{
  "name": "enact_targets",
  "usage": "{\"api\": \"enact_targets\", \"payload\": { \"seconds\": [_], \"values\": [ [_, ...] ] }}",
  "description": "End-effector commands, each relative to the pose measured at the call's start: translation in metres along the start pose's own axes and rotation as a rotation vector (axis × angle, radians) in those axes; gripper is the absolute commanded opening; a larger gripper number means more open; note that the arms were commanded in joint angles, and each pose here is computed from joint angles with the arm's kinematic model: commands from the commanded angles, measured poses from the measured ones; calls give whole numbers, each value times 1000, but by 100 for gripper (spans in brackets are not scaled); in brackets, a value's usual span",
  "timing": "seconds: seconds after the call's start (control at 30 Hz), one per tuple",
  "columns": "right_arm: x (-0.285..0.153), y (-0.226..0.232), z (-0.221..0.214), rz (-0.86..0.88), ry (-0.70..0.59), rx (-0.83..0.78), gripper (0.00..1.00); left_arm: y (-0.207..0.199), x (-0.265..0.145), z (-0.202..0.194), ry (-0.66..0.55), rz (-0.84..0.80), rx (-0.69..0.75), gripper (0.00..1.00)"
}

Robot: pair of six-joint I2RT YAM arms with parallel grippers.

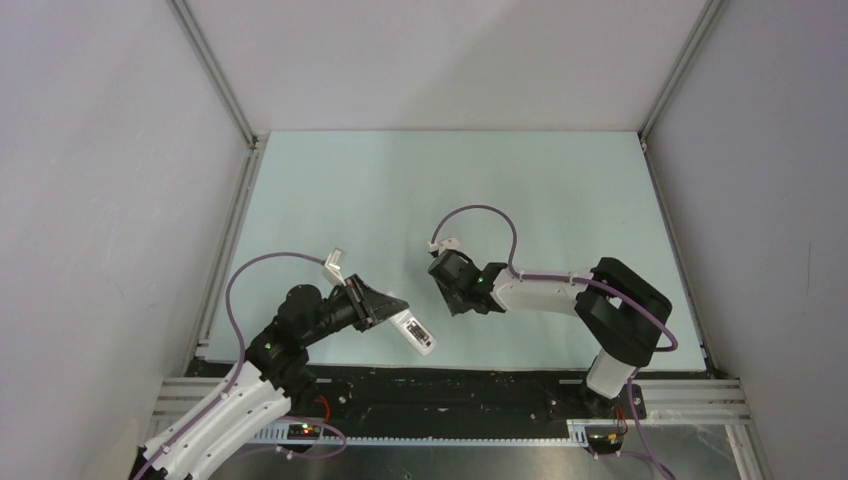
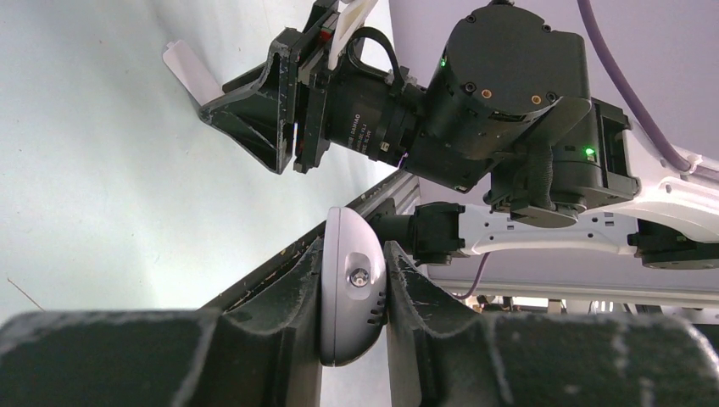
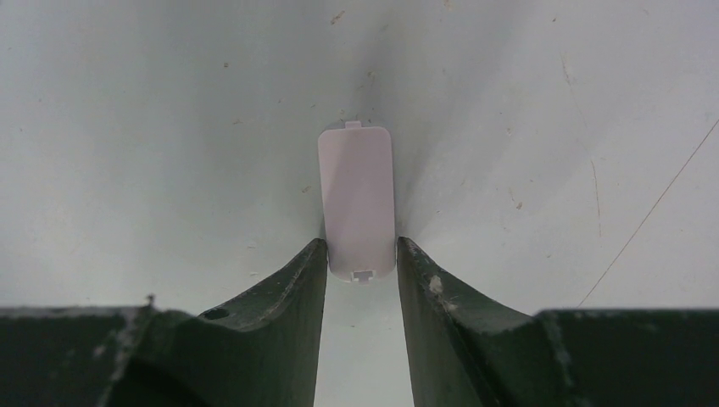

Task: Load the batteries into the remote control
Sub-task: Pick up the battery cover at the center of the board.

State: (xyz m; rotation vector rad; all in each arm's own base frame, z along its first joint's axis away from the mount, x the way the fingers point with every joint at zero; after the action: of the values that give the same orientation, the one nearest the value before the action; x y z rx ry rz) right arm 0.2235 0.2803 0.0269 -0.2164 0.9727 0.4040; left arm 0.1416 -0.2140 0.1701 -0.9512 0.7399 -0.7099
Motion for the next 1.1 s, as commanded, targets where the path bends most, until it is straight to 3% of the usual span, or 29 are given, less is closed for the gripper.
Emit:
{"api": "enact_targets", "payload": {
  "seconds": [0.0,0.43,0.63,0.9,1.07],
  "values": [
    [4,-11,-44,-64,154,-35,40,-26,-3,13,-40,-68,19,0],
    [-9,-7,-31,-75,81,-25,27,-24,-2,13,-42,-62,13,0],
    [-33,-8,-9,-68,-12,7,0,-25,-2,14,-47,-60,16,0],
    [-97,-22,13,6,-154,66,0,-23,-1,18,-67,-47,10,0],
    [-161,0,27,172,-314,-49,0,-28,-2,27,-116,-51,-4,0]
  ]
}}
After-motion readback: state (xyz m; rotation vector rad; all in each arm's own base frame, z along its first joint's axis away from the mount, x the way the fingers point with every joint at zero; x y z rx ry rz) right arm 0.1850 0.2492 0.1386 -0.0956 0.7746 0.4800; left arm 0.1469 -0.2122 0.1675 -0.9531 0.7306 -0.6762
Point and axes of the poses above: each gripper's point midway between its finger pads, its own x axis out along the fingers, its own y axis along the line the jaws close on, z = x × y, the point moved 1 cm from there along -x, back along the fingers, and after that the axes turned 4 degrees about x, right-handed, at the moved point
